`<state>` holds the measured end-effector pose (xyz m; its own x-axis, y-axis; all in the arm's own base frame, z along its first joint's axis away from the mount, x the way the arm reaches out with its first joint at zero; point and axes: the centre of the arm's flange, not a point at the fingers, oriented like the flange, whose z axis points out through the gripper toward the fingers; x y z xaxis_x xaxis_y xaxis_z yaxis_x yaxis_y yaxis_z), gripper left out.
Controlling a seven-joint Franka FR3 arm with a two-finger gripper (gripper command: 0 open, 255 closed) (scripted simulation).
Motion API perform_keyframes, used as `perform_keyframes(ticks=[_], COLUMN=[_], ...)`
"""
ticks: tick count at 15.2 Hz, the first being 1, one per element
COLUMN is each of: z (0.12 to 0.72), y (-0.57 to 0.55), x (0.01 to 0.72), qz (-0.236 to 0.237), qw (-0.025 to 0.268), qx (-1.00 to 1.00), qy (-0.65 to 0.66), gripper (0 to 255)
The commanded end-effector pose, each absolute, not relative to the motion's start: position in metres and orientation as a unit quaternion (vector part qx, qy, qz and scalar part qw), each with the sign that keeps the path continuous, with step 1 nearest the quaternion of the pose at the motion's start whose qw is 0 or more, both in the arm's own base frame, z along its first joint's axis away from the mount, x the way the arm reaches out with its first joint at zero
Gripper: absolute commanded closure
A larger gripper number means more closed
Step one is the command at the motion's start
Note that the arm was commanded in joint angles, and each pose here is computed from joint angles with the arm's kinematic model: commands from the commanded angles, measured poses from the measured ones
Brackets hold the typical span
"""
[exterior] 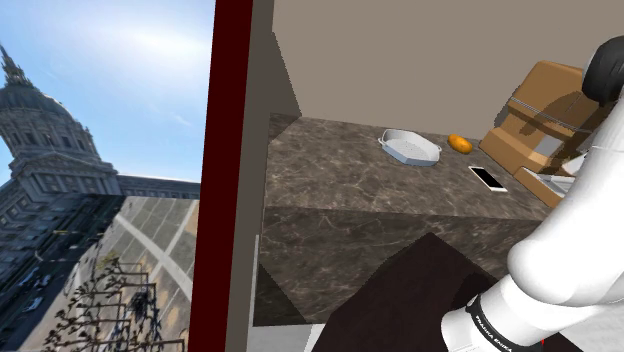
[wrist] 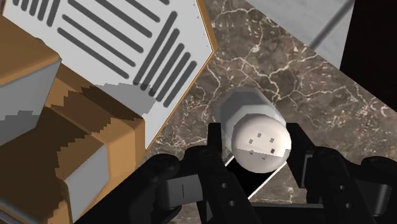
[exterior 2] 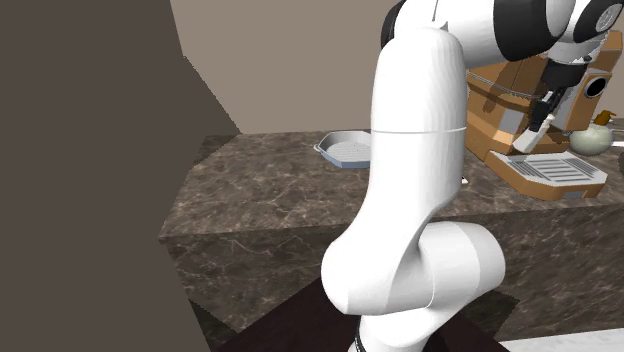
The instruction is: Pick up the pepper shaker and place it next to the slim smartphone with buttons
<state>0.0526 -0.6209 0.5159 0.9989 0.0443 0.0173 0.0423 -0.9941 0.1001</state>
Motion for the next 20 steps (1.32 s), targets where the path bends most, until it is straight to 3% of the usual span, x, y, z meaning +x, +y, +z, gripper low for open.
perform_keyframes(ticks=[1,20], z=[0.505,0.405], y=[-0.623,-0.623], x=[0.053,0.053], qz=[0.01,0.01], qw=[0.05,0.05], qx=[0.998,0.998], qy=[0.022,0.022], gripper=[255,255])
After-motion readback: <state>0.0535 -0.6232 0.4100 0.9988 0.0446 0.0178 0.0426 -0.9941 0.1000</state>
